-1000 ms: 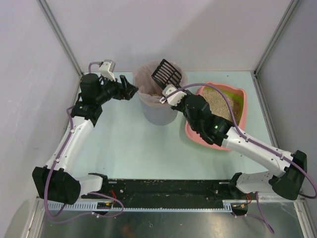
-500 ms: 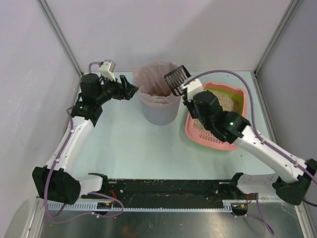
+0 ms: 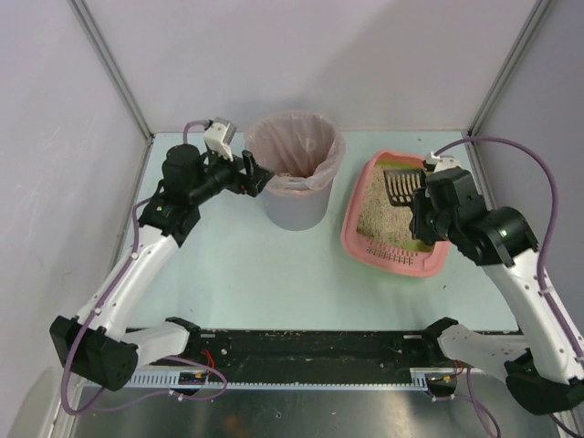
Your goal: Clean the litter box
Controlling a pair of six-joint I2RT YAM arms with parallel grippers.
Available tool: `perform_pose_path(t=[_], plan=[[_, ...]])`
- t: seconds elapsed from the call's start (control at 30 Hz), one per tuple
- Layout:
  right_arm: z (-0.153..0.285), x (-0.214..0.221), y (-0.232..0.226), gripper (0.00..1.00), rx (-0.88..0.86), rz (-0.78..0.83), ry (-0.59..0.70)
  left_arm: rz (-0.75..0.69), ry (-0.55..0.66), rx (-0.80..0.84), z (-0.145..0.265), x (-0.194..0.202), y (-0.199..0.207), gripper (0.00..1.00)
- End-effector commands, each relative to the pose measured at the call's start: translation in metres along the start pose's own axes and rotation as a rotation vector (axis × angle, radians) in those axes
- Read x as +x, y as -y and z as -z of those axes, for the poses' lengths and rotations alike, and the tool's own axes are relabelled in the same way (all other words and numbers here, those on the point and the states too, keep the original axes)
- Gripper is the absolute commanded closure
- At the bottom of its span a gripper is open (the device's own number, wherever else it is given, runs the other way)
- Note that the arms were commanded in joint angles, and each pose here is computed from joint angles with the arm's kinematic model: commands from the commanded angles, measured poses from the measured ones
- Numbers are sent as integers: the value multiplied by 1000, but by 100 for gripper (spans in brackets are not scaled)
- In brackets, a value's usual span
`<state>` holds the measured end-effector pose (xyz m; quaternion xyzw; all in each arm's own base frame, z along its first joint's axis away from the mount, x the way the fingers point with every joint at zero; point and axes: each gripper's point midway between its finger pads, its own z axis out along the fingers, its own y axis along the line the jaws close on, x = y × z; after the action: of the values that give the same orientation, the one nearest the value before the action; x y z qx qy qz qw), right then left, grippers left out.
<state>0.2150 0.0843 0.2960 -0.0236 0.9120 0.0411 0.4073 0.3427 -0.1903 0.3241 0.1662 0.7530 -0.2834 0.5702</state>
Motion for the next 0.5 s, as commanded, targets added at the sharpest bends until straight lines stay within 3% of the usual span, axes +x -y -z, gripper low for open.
perform_pose_path(t=[0.0, 0.07, 0.23, 0.37, 0.47], plan=[[-9, 39, 20, 100, 48, -21, -252, -42, 30, 23, 16, -2, 9, 15], [-17, 36, 15, 100, -12, -51, -279, -47, 30, 22, 18, -1, 9, 14], [-44, 32, 36, 100, 20, -192, -365, -38, 33, 47, 22, -1, 15, 13], [-68, 44, 43, 100, 55, -218, -502, -14, 2, 79, 19, 9, 19, 13], [-80, 43, 37, 100, 27, -223, -529, -9, -3, 91, 18, 10, 20, 13]])
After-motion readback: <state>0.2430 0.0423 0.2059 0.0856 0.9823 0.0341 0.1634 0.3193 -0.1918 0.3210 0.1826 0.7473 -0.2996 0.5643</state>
